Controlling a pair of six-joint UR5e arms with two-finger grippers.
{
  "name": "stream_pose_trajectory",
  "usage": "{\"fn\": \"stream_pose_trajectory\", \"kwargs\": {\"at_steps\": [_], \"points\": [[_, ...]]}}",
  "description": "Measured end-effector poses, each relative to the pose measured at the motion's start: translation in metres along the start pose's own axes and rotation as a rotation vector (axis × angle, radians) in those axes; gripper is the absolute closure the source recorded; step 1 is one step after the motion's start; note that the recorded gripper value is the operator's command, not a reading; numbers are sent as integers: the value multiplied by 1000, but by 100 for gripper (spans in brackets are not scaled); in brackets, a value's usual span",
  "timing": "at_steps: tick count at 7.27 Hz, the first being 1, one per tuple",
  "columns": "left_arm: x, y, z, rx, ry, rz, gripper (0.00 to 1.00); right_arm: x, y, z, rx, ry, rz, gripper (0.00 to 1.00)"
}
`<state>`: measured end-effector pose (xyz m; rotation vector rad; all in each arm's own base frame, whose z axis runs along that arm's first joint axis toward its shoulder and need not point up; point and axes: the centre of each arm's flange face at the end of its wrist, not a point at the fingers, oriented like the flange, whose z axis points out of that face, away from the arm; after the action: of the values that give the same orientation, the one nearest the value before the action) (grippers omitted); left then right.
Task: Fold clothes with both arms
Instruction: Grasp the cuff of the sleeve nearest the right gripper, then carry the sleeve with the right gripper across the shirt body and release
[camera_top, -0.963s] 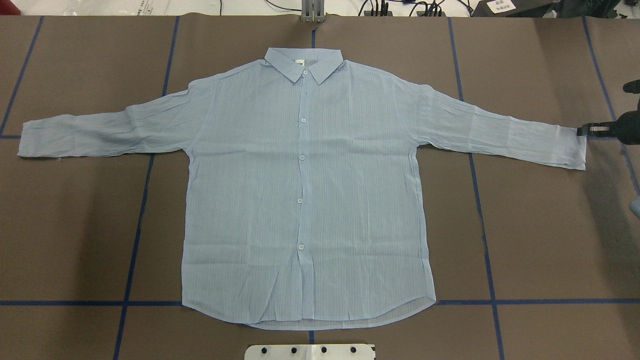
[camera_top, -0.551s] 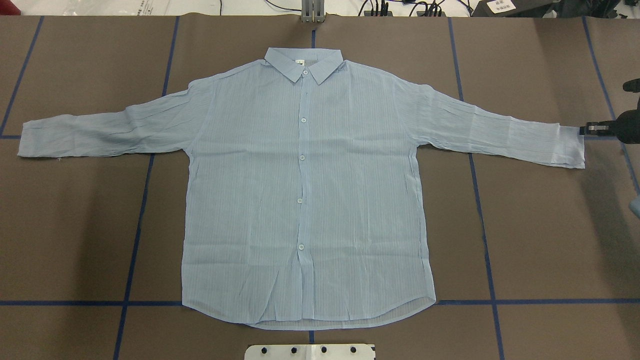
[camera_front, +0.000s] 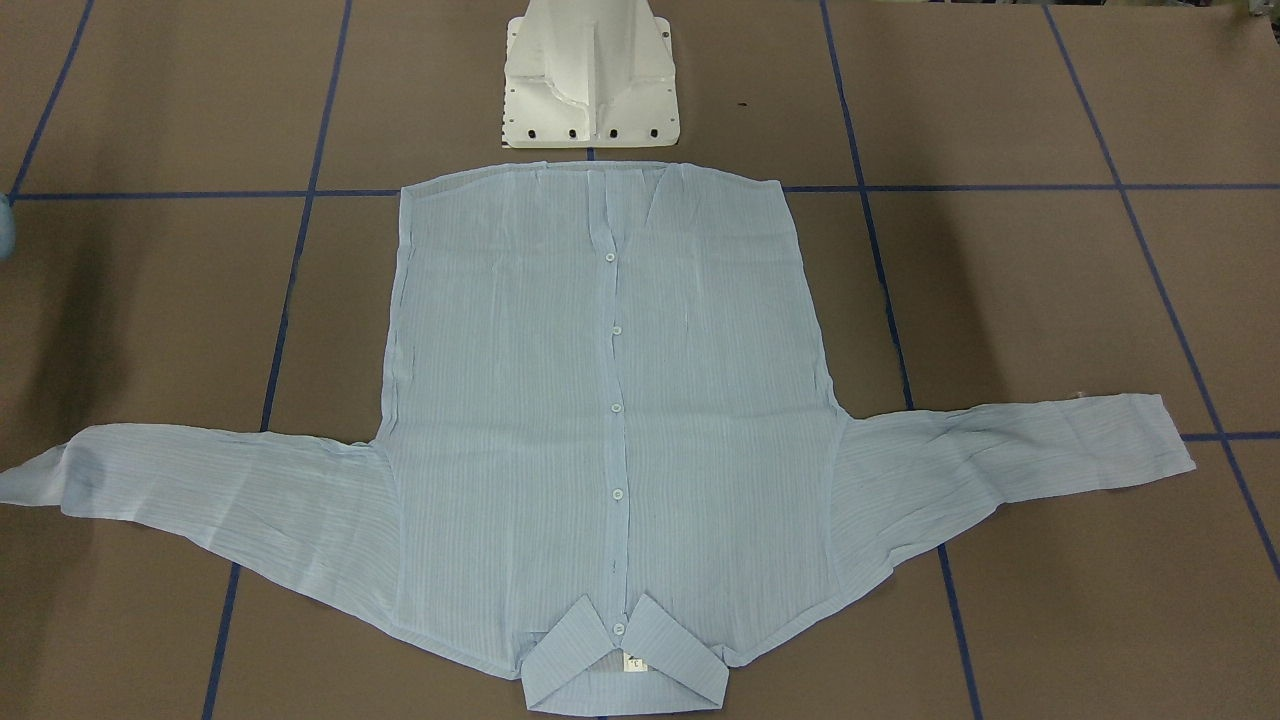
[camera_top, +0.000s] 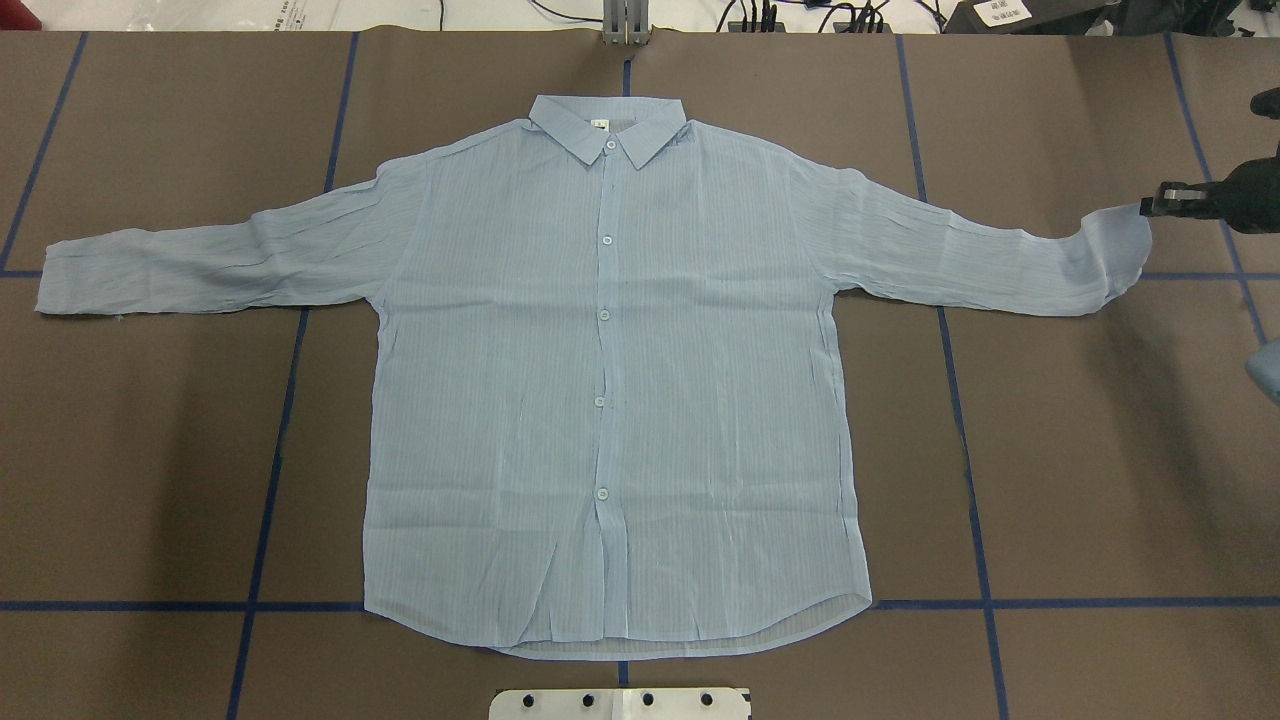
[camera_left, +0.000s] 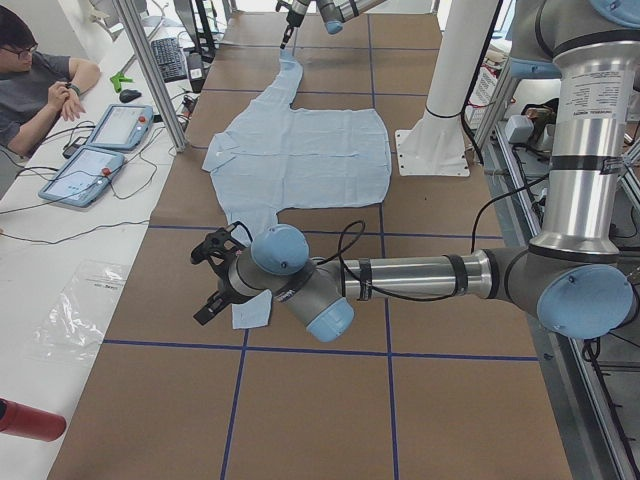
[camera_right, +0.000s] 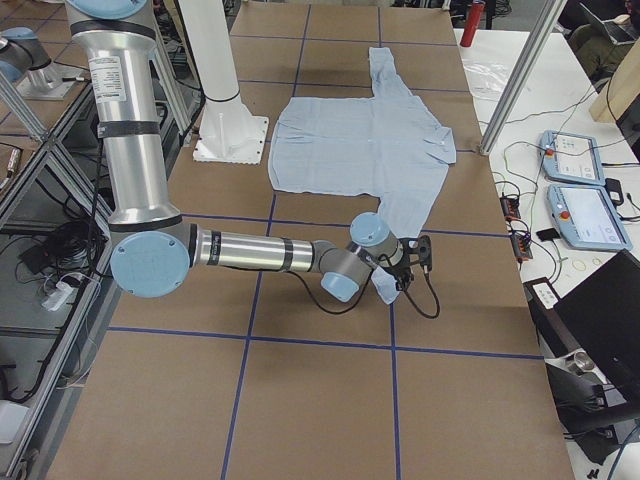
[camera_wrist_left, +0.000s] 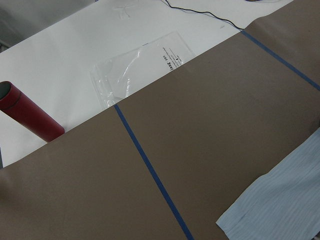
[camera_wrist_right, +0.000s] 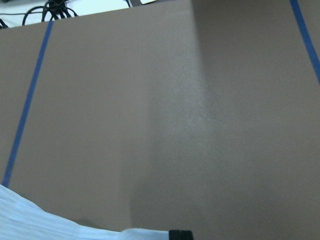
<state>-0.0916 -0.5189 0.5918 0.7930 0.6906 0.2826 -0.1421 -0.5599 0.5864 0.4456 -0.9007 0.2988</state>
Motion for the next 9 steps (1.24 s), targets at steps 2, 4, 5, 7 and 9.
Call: {"fn": "stream_pose_trajectory", "kwargs": {"at_steps": [2, 4, 5, 7, 9], "points": [[0, 1, 0, -2, 0, -2, 0, -77, -17, -37, 24, 3, 96, 100], [0, 3, 0, -4, 0, -3, 0, -207, -9, -33, 63, 32, 196, 100], [0, 3, 0, -4, -1, -4, 0, -294, 3, -18, 91, 73, 241, 100], [0, 4, 0, -4, -1, -5, 0, -437, 28, -4, 125, 113, 317, 100], [0, 4, 0, -4, -1, -5, 0, -536, 42, 11, 158, 101, 330, 100]]}}
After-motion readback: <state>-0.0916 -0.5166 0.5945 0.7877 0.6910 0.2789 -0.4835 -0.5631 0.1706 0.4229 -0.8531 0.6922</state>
